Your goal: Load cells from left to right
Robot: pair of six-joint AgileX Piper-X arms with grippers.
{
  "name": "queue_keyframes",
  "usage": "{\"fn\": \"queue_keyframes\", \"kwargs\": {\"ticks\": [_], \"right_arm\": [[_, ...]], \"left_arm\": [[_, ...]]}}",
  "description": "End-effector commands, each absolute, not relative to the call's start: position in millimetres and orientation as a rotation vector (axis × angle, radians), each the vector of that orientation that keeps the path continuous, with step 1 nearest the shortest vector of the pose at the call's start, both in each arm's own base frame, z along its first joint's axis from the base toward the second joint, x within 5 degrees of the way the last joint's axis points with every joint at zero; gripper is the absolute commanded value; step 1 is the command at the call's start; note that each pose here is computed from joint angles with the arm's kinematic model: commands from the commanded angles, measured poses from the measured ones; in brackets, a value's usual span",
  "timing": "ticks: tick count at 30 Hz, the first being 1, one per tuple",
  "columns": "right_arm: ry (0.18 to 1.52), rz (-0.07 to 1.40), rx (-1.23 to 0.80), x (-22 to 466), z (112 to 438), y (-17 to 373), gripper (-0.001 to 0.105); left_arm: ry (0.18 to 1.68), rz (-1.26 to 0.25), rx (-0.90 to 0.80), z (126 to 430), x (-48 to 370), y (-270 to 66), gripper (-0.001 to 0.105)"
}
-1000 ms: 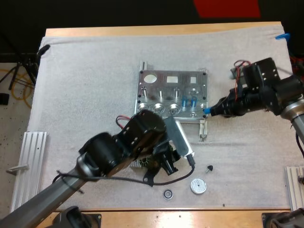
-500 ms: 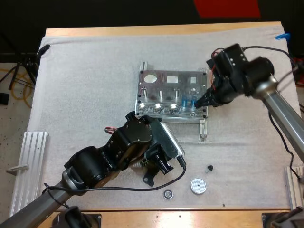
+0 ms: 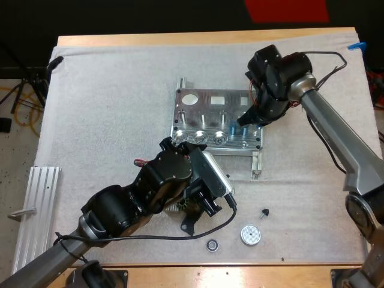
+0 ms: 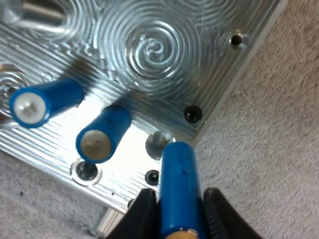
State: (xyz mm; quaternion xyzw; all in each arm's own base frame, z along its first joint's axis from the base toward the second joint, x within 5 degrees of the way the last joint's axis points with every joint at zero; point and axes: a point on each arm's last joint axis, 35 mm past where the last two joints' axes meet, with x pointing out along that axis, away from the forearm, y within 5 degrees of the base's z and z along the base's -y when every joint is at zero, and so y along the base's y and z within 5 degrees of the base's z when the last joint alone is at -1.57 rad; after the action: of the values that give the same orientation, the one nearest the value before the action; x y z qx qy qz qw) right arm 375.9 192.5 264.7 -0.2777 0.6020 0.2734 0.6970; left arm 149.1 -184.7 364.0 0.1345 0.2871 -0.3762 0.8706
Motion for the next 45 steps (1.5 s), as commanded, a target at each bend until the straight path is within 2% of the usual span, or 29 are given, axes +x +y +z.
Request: {"fn": "queue_keyframes", "kwargs": {"ticks": [1,18,27,31,45], "right_arm": [[1.337,0.61,-0.628,376,271,191,0.0],[1.365,0.691,-0.573,379,257,196,0.0],[1.396,0.679,-0.588,382,244,197,0.0],[1.395,0.616,-0.646,384,243,195,0.0],[1.373,0.64,-0.62,386,243,197,0.0]], "left_arm": [[0.584,-0.767,0.265,367,150,-185,0.069],[0.584,-0.767,0.265,367,150,-185,0.069],[0.588,-0.767,0.267,367,149,-184,0.069],[0.588,-0.767,0.267,367,149,-184,0.069],[0.588,-0.767,0.267,367,149,-184,0.069]]}}
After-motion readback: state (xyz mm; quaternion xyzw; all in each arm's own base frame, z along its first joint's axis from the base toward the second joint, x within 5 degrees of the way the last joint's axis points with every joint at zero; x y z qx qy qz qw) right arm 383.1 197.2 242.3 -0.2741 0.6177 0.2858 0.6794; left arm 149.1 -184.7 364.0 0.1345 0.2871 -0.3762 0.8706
